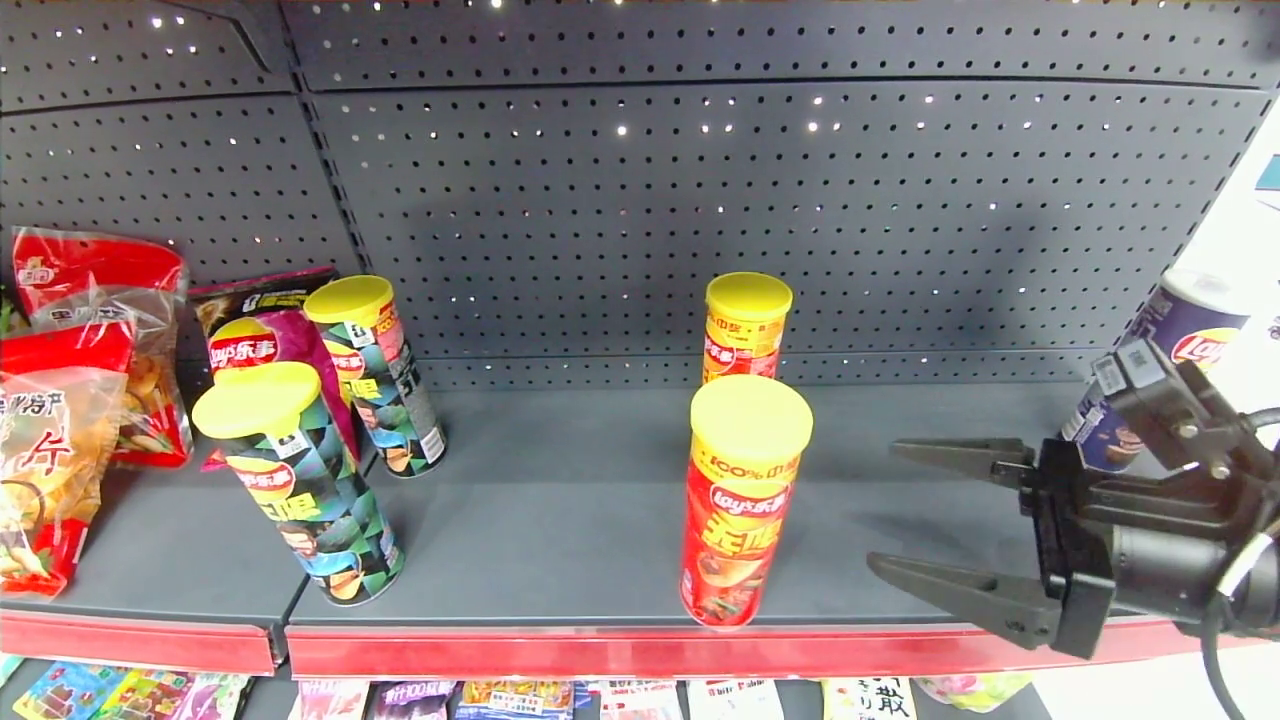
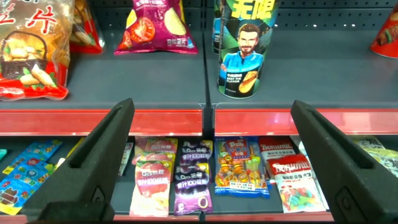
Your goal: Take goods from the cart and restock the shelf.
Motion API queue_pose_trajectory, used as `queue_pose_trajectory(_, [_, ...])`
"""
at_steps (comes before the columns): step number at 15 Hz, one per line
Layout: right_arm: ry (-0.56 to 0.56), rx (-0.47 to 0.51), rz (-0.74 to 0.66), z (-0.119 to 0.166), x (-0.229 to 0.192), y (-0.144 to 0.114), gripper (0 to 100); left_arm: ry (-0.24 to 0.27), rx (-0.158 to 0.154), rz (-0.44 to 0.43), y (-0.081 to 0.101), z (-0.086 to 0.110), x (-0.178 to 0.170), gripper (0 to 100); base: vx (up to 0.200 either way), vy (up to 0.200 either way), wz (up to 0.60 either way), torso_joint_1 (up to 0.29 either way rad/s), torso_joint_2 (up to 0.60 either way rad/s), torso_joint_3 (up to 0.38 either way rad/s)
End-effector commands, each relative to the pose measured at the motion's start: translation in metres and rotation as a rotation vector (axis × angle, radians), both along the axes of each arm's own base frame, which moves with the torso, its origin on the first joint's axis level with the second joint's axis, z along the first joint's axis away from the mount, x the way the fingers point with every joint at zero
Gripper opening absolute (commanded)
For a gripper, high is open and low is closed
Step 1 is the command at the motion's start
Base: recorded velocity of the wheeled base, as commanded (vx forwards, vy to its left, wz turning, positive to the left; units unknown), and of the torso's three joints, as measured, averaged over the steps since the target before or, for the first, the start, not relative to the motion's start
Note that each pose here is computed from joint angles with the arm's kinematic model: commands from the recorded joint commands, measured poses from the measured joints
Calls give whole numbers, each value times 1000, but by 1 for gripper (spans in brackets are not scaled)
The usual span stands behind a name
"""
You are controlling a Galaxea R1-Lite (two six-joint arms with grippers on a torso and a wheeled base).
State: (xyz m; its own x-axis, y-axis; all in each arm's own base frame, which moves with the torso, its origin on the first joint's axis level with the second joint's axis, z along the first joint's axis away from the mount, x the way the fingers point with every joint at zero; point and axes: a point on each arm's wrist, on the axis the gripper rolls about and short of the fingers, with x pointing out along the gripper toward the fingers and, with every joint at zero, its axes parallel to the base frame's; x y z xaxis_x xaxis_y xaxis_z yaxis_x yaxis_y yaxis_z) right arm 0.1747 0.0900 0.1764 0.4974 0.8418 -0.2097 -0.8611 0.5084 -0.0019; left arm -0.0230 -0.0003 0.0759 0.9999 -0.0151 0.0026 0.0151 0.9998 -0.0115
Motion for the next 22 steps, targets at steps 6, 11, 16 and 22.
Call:
queue_pose_trajectory(6, [30,-49,162,-32,35,4,100,1,-1,0,0,0,0,100,0,0,0,0,0,0])
queue_pose_trajectory(11, [39,-57,171,-36,45,10,100,1,-1,0,0,0,0,100,0,0,0,0,0,0])
queue_pose_trajectory(16, [50,-65,231,-40,47,29,100,1,-1,0,0,0,0,100,0,0,0,0,0,0])
queue_pose_trajectory(22, [67,-75,230,-46,55,33,100,1,-1,0,0,0,0,100,0,0,0,0,0,0])
